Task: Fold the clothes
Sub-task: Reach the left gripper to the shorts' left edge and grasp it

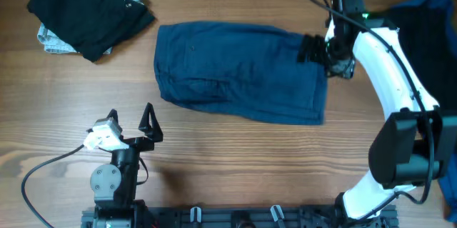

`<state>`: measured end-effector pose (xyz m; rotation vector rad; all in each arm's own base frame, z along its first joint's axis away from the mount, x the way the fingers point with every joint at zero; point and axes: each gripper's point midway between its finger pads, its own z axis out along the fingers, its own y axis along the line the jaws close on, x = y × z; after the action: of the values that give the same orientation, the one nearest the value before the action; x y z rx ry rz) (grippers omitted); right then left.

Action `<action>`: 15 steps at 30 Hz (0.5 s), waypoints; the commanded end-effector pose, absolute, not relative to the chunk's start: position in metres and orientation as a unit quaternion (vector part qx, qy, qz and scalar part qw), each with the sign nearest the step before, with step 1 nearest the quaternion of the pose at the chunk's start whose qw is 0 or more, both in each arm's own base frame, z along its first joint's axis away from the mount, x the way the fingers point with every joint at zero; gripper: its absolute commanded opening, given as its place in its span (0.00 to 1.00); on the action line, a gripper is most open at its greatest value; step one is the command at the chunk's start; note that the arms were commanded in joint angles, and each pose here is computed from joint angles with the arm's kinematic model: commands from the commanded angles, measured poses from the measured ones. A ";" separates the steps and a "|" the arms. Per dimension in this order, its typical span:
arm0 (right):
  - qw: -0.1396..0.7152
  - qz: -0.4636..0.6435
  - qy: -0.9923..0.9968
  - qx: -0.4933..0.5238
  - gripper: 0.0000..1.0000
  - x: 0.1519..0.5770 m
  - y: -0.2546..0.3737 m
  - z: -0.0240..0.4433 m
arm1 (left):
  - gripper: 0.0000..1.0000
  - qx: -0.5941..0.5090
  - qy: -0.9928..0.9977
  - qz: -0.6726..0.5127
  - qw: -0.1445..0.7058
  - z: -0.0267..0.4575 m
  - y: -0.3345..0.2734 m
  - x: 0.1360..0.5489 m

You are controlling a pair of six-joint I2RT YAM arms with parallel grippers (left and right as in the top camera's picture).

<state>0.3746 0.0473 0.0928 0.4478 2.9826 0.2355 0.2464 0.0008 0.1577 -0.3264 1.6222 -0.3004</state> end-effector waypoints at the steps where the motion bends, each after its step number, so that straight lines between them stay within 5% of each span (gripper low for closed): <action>1: 0.001 0.112 0.983 0.147 0.95 0.349 0.066 0.068 | 1.00 -0.135 0.721 -0.145 0.664 0.156 -0.005 0.246; 10: -0.052 0.103 0.976 0.186 1.00 0.317 0.065 0.041 | 1.00 0.015 0.685 -0.279 0.673 0.191 -0.069 0.232; 15: -0.074 0.096 0.973 0.196 1.00 0.301 0.066 0.028 | 1.00 -0.002 0.711 -0.313 0.630 0.174 -0.076 0.233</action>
<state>0.3124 0.0609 0.0399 0.6011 3.1744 0.3065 0.2365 -0.0594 0.1866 -0.0340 1.5596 -0.6008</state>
